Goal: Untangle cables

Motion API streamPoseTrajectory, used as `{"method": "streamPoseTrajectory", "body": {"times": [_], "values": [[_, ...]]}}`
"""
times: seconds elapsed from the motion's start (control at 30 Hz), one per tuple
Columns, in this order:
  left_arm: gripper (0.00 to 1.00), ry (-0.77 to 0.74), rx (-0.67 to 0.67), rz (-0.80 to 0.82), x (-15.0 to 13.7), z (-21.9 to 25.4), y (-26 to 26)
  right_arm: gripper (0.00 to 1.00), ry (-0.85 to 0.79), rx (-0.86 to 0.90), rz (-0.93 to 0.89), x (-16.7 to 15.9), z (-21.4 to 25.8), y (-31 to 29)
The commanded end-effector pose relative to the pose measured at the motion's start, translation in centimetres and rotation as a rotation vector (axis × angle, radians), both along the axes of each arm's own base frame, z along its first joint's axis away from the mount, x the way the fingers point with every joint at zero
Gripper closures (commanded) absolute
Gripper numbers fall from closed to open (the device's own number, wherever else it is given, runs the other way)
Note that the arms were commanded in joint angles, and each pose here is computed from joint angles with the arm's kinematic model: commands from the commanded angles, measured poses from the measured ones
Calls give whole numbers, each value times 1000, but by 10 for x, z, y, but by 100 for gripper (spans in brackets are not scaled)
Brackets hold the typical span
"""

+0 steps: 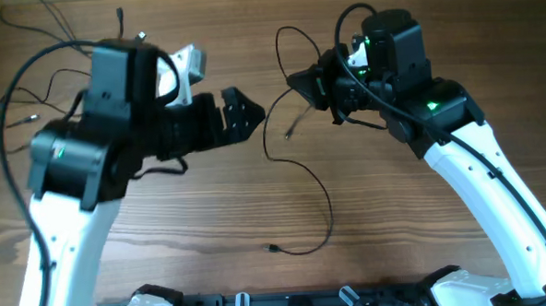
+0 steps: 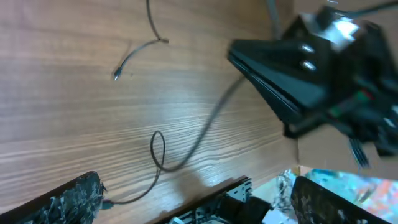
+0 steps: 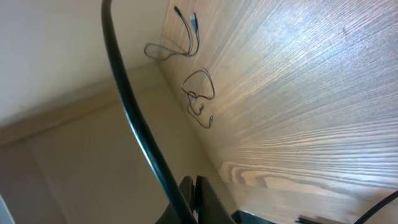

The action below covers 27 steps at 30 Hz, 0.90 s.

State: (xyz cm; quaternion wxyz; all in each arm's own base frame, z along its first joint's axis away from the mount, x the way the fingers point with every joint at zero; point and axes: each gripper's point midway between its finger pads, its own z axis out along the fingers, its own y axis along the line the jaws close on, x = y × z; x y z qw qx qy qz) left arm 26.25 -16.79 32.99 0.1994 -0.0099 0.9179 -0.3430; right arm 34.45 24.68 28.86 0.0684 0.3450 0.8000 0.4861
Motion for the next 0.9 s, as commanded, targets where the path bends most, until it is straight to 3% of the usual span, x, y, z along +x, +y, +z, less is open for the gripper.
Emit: {"method": "streamPoseTrajectory", "body": {"times": [0.0, 0.07, 0.13, 0.27, 0.47, 0.57, 0.67, 0.8, 0.87], "values": [[1, -85, 35, -82, -3, 4, 0, 96, 39, 78, 1, -6, 15, 7], [6, -97, 61, -98, 1, 0, 0, 96, 44, 105, 43, -11, 19, 12], [0, -87, 73, -125, 3, -6, -4, 96, 49, 122, 84, -17, 21, 16], [3, -92, 97, -212, 1, -16, -20, 96, 65, 153, 139, -26, 25, 22], [37, -125, 91, -257, 1, -14, -36, 96, 74, 159, 187, -35, 25, 24], [41, -125, 107, -239, 5, -16, -33, 96, 64, 164, 220, -39, 26, 26], [66, -124, 107, -239, 5, -16, -34, 95, 64, 167, 225, -39, 27, 27], [65, -119, 109, -240, 4, -17, -33, 96, 66, 172, 233, -41, 27, 27], [70, -118, 103, -244, 3, -17, -34, 96, 70, 179, 245, -43, 28, 28]]}}
